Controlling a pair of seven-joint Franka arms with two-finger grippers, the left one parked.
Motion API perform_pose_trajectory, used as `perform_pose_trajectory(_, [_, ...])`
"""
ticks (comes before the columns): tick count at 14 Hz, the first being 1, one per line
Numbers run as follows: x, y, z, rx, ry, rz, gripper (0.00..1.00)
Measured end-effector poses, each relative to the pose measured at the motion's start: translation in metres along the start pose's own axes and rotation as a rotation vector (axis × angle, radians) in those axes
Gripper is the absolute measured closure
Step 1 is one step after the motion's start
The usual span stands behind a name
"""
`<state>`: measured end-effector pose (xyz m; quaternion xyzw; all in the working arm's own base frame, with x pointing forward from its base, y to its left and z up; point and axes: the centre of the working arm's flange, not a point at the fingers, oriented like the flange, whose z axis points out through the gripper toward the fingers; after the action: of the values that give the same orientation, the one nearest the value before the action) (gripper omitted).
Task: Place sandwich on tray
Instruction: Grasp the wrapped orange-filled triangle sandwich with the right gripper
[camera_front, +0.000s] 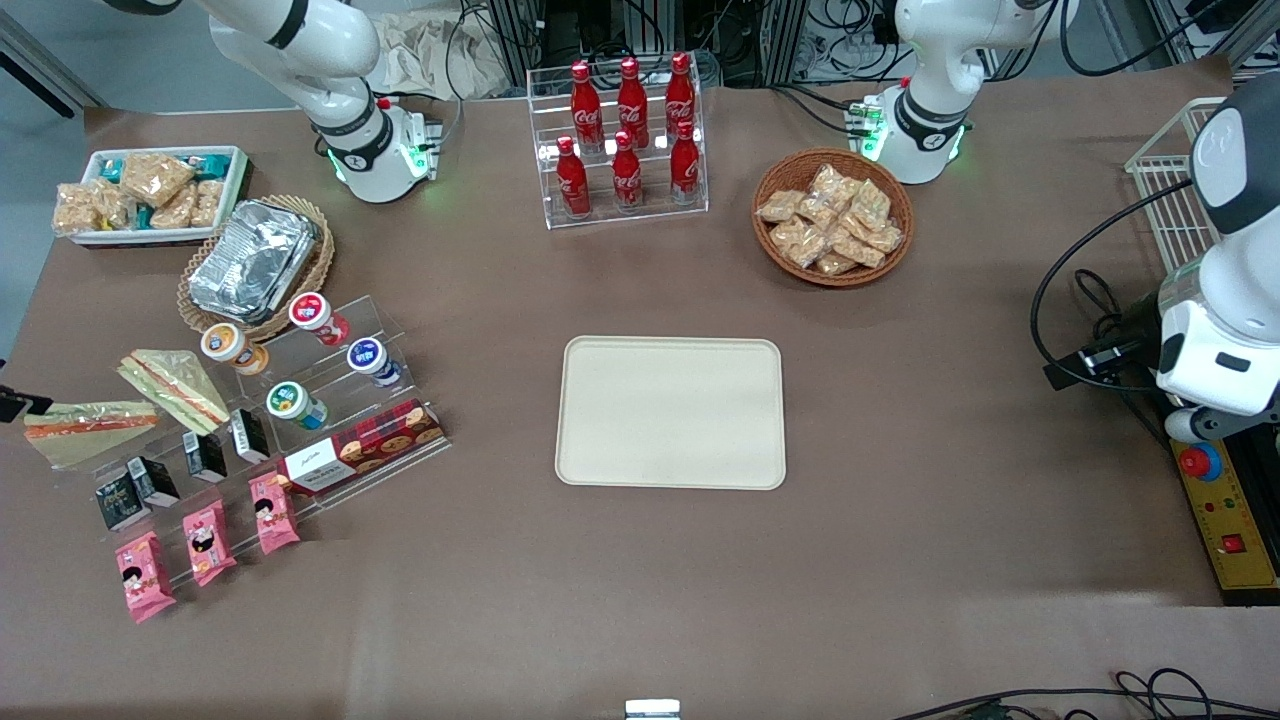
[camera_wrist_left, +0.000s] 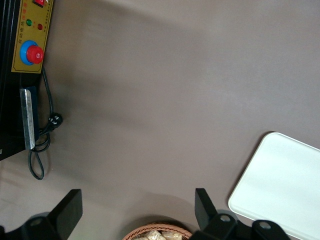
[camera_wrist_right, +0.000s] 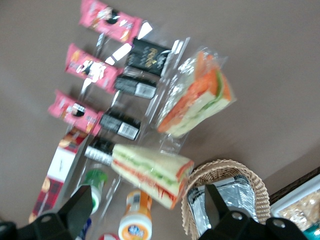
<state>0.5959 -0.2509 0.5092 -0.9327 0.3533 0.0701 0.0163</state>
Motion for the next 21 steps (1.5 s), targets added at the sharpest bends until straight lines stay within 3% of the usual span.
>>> perform_pose_trajectory(4, [0.025,0.02,0.03,-0.03,-0.006,0.17,0.0])
perform_pose_trajectory(8, [0.047,0.043,0.054,-0.026,0.003,0.281,0.0])
perform_pose_trajectory(21, [0.071,0.052,0.115,-0.01,0.001,0.33,0.02])
